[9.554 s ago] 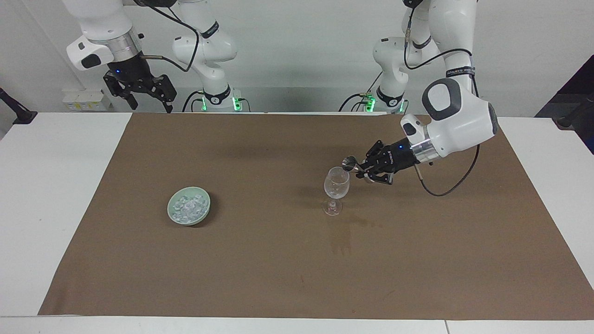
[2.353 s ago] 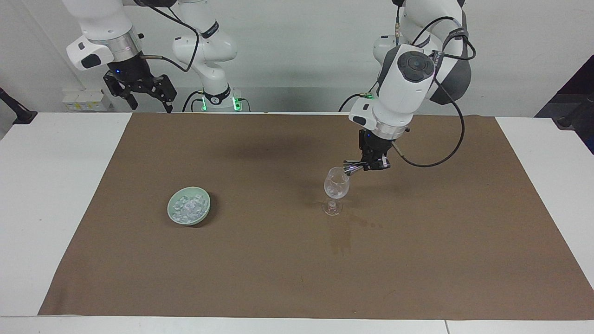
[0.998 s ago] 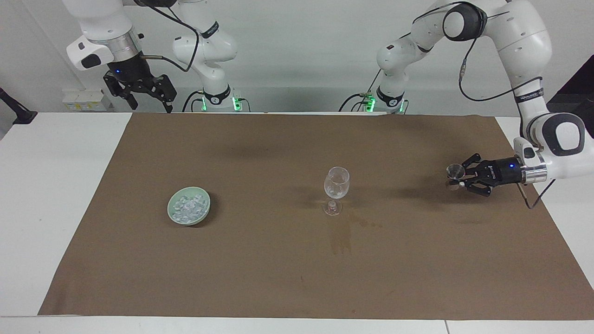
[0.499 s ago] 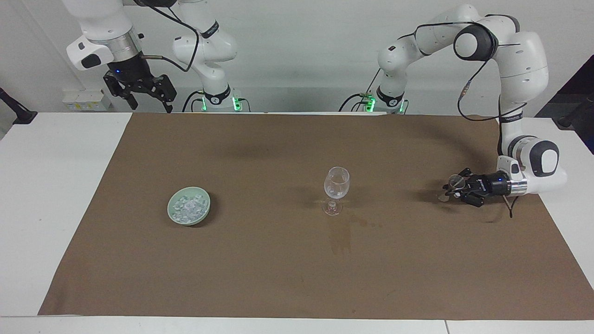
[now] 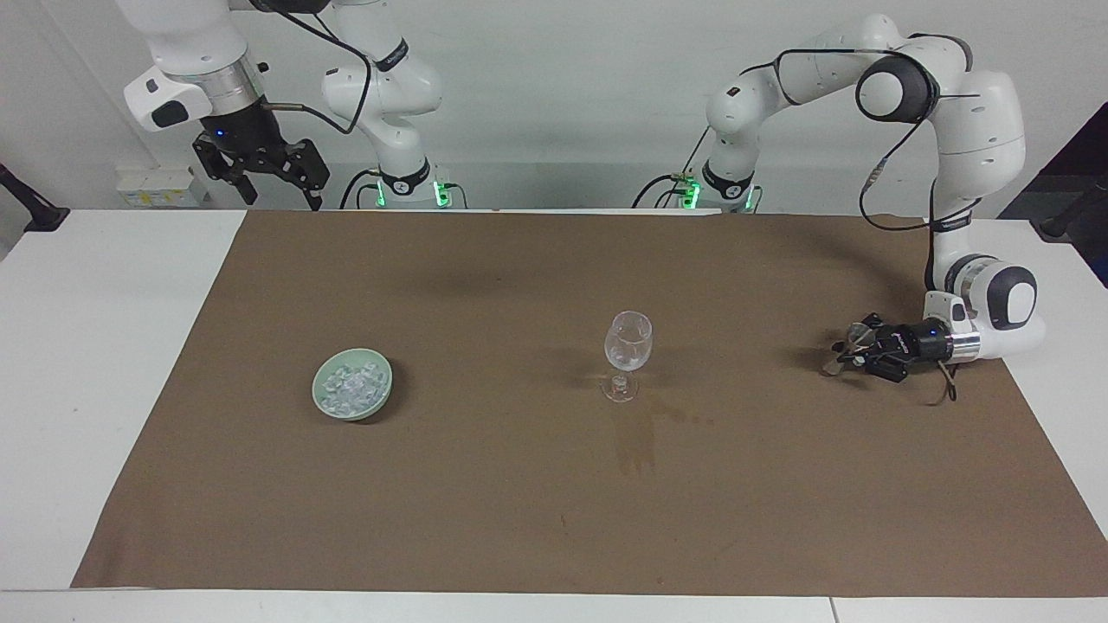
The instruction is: Pour wine and add ice with both arms
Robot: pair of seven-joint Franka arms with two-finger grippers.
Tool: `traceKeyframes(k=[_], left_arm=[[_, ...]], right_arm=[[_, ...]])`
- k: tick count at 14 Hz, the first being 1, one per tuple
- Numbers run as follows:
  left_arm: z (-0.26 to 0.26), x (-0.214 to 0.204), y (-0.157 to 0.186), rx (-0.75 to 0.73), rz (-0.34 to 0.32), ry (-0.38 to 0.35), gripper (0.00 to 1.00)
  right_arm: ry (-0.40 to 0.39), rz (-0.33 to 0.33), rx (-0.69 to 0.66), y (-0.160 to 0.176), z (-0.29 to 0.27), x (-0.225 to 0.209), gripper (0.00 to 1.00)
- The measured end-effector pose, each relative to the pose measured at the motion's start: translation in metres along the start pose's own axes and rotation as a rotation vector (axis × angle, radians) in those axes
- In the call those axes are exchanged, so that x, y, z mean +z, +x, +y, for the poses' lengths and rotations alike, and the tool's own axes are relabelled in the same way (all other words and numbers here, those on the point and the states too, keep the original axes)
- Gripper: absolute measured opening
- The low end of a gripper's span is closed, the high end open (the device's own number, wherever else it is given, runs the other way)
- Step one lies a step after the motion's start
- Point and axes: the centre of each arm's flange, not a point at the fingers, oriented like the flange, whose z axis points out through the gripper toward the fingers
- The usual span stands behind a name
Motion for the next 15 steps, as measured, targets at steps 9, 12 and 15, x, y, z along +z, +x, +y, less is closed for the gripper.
traceKeyframes(k=[9,12,15], left_arm=[[0.002,0.002,-0.011,-0.014,0.014,0.003,0.21],[0.002,0.003,-0.014,-0.018,0.018,0.002,0.21],[0.002,0.003,-0.015,-0.019,0.020,0.002,0.24]], right_arm=[[-0.001,0.036,-0.049,0.003,-0.002,-0.003,1.00],[0.015,0.067,-0.046,0.009,0.003,-0.002,1.00],[0.015,0.073,-0.052,0.021,-0.002,0.017,1.00]])
